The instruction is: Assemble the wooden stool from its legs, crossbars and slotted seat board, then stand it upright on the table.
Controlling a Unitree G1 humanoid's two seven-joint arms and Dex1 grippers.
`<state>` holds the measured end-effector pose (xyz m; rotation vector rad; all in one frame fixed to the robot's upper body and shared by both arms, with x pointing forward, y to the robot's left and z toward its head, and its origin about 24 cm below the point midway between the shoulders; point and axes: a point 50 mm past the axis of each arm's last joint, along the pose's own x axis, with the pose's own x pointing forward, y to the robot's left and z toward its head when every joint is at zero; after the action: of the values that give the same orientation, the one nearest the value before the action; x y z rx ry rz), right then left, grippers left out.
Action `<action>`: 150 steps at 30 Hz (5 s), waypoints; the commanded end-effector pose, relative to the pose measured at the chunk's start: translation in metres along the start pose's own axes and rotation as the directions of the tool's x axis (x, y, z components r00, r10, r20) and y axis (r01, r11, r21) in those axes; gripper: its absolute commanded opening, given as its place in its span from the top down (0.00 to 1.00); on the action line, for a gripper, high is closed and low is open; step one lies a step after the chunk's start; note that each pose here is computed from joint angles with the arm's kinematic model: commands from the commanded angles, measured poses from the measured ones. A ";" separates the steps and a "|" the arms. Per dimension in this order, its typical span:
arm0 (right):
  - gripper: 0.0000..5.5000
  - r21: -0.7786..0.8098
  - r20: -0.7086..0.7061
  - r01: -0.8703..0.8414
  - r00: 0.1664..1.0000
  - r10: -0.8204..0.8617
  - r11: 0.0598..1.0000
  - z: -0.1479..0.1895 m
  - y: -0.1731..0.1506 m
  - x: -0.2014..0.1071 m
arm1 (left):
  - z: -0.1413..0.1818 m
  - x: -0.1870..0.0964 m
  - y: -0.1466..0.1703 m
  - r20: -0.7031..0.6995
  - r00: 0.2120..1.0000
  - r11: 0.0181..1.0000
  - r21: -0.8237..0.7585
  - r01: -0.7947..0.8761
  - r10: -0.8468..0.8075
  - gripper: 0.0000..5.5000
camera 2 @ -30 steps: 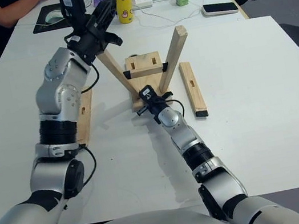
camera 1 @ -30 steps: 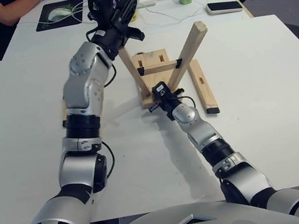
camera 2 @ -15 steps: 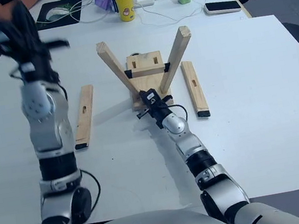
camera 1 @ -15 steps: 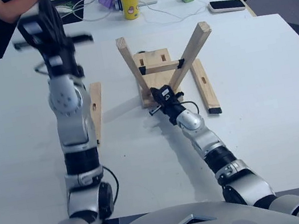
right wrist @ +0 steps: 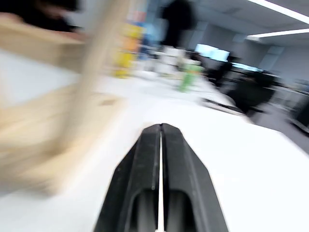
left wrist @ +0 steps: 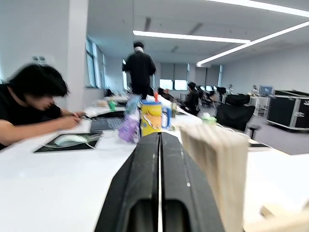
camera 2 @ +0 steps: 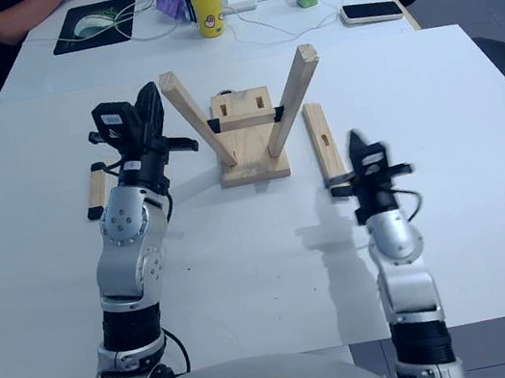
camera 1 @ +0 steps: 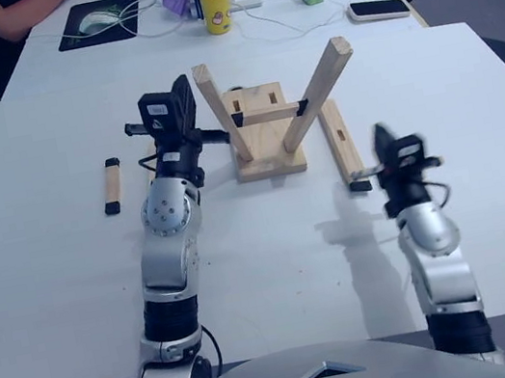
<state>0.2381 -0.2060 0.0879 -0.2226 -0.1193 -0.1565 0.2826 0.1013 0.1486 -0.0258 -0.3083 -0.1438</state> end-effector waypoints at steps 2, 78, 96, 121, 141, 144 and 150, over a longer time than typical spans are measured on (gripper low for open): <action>1.00 0.120 0.138 0.100 0.984 -0.116 0.988 0.047 0.002 0.054 | 0.014 0.012 0.016 0.114 0.981 0.985 0.063 -0.163 0.155 0.99; 1.00 -0.249 -0.302 -0.789 0.614 0.729 0.562 -0.025 0.101 0.122 | -0.072 -0.055 0.049 -0.613 0.384 0.474 0.017 0.880 -0.691 0.99; 1.00 -0.192 -0.210 -0.866 0.496 0.843 0.462 -0.012 0.132 0.112 | -0.102 -0.063 0.027 -0.697 0.359 0.459 0.048 0.887 -0.621 0.99; 1.00 -0.005 -0.843 -0.989 -0.075 0.533 -0.147 -0.107 0.108 0.042 | -0.099 -0.028 0.052 -0.700 0.559 0.561 0.269 0.783 -0.444 0.99; 1.00 -0.134 -0.310 -0.872 0.488 0.816 0.471 -0.041 0.095 0.106 | -0.093 -0.048 0.022 -0.609 0.485 0.558 0.082 0.826 -0.628 0.99; 1.00 -0.088 -0.212 -0.870 0.492 0.845 0.485 -0.029 0.105 0.108 | -0.068 -0.049 0.011 -0.465 0.486 0.557 -0.020 0.830 -0.740 0.99; 1.00 -0.040 -0.159 -0.861 0.506 0.848 0.506 -0.028 0.114 0.105 | -0.029 -0.025 0.054 -0.420 0.611 0.644 0.078 0.761 -0.671 0.99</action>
<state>0.3625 -0.1180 0.0506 -0.4014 0.1521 0.8756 0.2641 0.1296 0.0981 0.3063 0.0564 -1.0201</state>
